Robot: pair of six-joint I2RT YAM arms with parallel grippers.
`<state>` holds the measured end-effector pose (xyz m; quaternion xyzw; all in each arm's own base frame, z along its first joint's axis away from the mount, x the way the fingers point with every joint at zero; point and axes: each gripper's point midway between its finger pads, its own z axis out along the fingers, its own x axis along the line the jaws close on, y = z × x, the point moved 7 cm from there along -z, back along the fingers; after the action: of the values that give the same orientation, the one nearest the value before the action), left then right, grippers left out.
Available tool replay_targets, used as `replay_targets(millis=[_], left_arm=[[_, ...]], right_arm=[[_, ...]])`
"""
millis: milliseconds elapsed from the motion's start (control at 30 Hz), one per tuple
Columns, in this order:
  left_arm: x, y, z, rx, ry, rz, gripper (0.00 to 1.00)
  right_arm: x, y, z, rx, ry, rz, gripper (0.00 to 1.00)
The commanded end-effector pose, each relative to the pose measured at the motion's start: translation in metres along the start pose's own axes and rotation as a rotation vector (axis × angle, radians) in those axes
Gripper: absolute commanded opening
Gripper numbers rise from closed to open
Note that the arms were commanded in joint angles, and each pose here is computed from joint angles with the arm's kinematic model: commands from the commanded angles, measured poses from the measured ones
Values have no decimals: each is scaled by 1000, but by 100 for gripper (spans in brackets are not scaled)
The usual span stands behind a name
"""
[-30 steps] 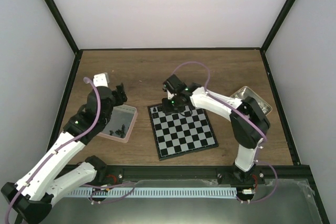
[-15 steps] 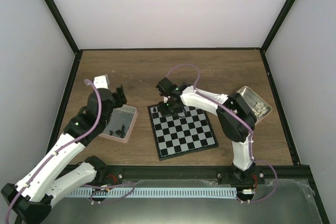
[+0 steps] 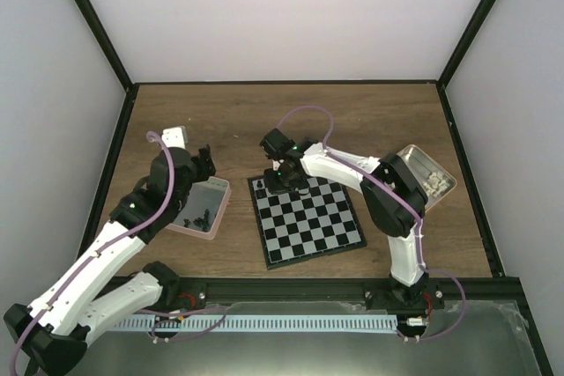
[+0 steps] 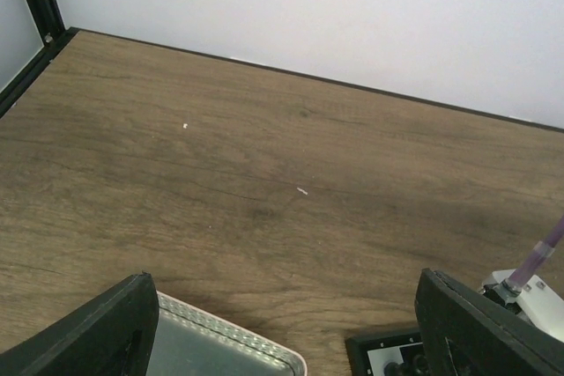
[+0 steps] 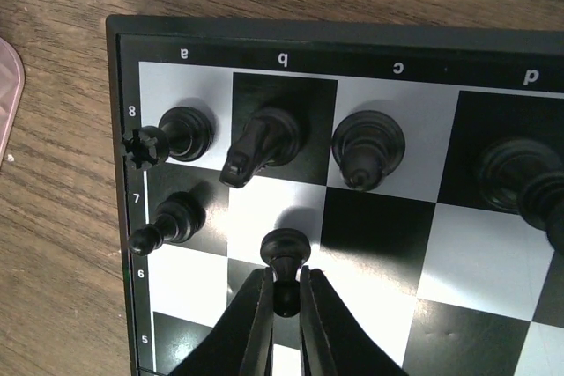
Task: Set up the chess pieces on the board
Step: Place the chess piece on the chessboard.
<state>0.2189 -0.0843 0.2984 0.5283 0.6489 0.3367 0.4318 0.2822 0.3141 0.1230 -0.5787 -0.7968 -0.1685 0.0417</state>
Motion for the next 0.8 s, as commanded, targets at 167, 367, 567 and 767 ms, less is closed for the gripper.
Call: replay_targets(millis=[167, 367, 567, 767], left_arm=[[-1, -4, 5, 20, 3, 15, 82], [-1, -5, 6, 24, 4, 18, 82], [-1, -5, 6, 25, 5, 17, 82], [0, -5, 6, 25, 5, 16, 82]], right_arm=[[12, 9, -5, -18, 35, -15, 15], [14, 9, -5, -19, 51, -18, 15], [14, 9, -1, -20, 48, -21, 10], [14, 12, 1, -40, 51, -21, 10]])
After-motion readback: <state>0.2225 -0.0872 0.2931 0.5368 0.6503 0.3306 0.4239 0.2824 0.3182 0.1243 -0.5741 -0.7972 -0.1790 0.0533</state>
